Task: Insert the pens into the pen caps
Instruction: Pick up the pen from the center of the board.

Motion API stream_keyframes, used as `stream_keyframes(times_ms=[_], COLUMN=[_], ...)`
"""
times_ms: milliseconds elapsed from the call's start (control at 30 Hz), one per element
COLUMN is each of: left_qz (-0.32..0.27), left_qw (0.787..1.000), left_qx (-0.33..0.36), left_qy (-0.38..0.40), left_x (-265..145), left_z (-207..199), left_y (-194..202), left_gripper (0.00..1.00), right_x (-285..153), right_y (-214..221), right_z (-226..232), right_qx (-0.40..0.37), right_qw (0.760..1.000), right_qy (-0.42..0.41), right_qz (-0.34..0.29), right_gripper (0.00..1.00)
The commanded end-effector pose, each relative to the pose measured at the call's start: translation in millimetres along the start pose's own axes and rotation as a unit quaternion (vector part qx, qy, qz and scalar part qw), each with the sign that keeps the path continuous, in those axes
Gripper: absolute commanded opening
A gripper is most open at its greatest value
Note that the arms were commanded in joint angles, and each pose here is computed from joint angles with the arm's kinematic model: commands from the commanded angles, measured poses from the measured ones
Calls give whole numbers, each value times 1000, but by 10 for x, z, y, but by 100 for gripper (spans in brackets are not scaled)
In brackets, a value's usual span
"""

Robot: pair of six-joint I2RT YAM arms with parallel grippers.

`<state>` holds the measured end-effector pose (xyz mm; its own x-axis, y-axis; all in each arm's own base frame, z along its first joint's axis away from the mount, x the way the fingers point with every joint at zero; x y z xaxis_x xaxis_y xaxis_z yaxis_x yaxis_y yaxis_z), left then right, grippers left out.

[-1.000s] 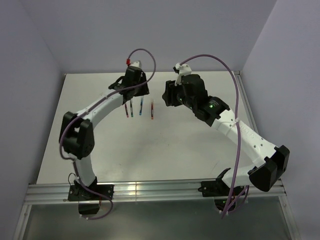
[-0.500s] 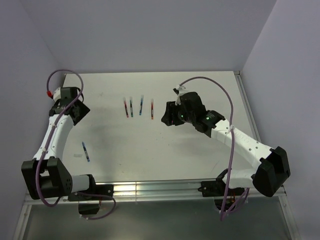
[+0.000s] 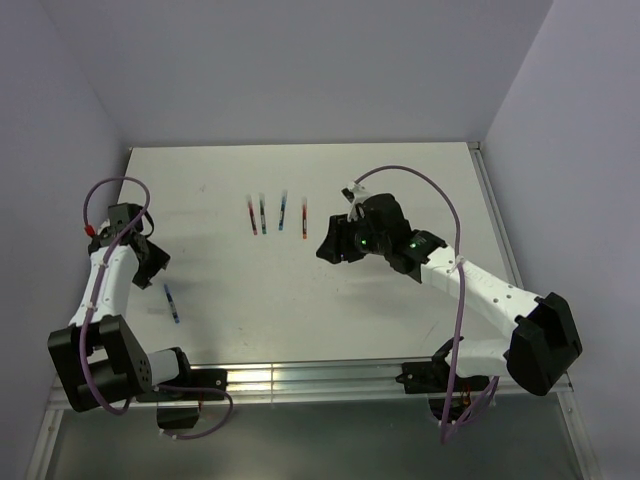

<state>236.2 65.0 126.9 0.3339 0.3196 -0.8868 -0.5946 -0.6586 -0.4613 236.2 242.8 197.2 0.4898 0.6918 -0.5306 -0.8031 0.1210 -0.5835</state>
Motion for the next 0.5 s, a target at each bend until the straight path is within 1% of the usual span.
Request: stream_keyframes(times_ms=[0,133,200,467], left_qz=[1,33,46,47], left_qw=[1000,999,998,998], left_qx=[-1,-25,-30,-41], left_qy=[13,26,21,10], left_x=[15,147,233,373], left_z=[-33,-109,-98,-81], left_y=[-1,112,201,263], left_gripper=[53,53,52,52], right_x=[-54,-66,-77,-108], right_y=[-112,-110,-104,-88], right_z=[108,104,80,54], right_qx=[-10,-13,-14,-20], right_qw=[999,999,999,999], right_qy=[-35,-35,-29,-25], right_qz=[-29,-32,-35,-40], right_gripper=[57,57,57,58])
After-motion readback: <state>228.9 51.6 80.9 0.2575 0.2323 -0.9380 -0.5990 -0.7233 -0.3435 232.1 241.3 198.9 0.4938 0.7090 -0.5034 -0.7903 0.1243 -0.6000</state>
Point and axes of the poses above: each gripper's point midway between its finger pads, its own x axis out along the fingers, its own z axis along the line the jaws close on, y = z × x, the point moved 4 cm from there along -x, back along the fingers, and after that the axes turned 10 degrees about x, right-handed, at the moved point
